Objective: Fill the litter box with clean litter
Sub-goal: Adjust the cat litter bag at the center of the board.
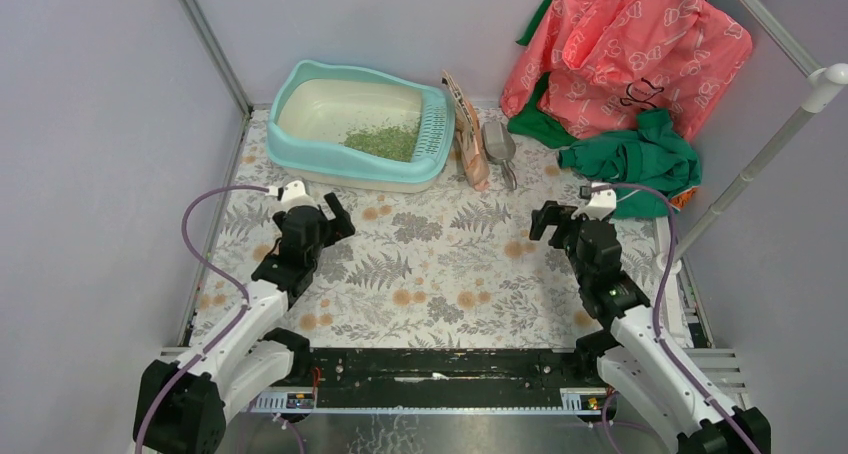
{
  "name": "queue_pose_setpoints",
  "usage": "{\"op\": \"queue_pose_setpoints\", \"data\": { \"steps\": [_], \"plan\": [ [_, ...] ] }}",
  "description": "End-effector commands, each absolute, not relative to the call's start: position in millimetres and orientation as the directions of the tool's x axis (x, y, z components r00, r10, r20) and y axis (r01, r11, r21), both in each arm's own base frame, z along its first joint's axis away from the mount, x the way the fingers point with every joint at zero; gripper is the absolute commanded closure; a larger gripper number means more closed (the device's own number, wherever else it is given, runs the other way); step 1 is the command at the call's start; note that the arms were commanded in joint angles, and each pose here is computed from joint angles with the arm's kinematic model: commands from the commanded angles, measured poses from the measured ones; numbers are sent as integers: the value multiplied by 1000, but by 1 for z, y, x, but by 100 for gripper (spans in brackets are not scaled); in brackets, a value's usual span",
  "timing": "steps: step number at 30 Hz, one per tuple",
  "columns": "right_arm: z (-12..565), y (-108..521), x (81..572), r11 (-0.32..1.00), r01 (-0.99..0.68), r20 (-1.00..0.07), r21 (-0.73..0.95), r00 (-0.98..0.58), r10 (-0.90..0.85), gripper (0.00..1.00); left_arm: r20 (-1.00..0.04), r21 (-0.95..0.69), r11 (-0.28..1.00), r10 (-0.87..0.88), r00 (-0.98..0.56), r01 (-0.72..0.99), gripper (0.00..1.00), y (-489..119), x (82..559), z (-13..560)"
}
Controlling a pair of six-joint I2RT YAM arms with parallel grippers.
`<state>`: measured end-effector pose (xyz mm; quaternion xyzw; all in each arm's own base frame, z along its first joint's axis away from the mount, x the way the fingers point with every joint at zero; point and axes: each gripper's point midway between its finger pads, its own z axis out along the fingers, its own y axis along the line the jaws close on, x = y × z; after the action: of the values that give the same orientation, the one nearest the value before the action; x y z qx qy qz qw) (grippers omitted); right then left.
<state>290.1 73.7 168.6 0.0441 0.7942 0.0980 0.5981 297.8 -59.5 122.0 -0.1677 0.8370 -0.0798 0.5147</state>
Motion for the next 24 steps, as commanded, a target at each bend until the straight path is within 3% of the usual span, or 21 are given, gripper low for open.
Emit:
{"op": "queue_pose_setpoints", "data": {
  "steps": [1, 6, 12, 24],
  "plan": [
    [179, 32, 294, 979, 123, -981, 164, -85, 175, 0, -915, -276, 934, -327, -237, -224, 1, -41, 321, 144],
    [164, -2, 295, 951, 288, -994, 110, 20, 109, 0, -926, -210, 930, -288, -244, -300, 1, -28, 330, 122],
    [119, -19, 303, 910, 405, -994, 86, -32, 108, 0, -957, -136, 931, -212, -198, -340, 1, -12, 337, 132],
    [106, -34, 327, 906, 419, -996, 61, -38, 85, 0, -972, -109, 942, -167, -162, -318, 1, 10, 347, 126]
  ]
}}
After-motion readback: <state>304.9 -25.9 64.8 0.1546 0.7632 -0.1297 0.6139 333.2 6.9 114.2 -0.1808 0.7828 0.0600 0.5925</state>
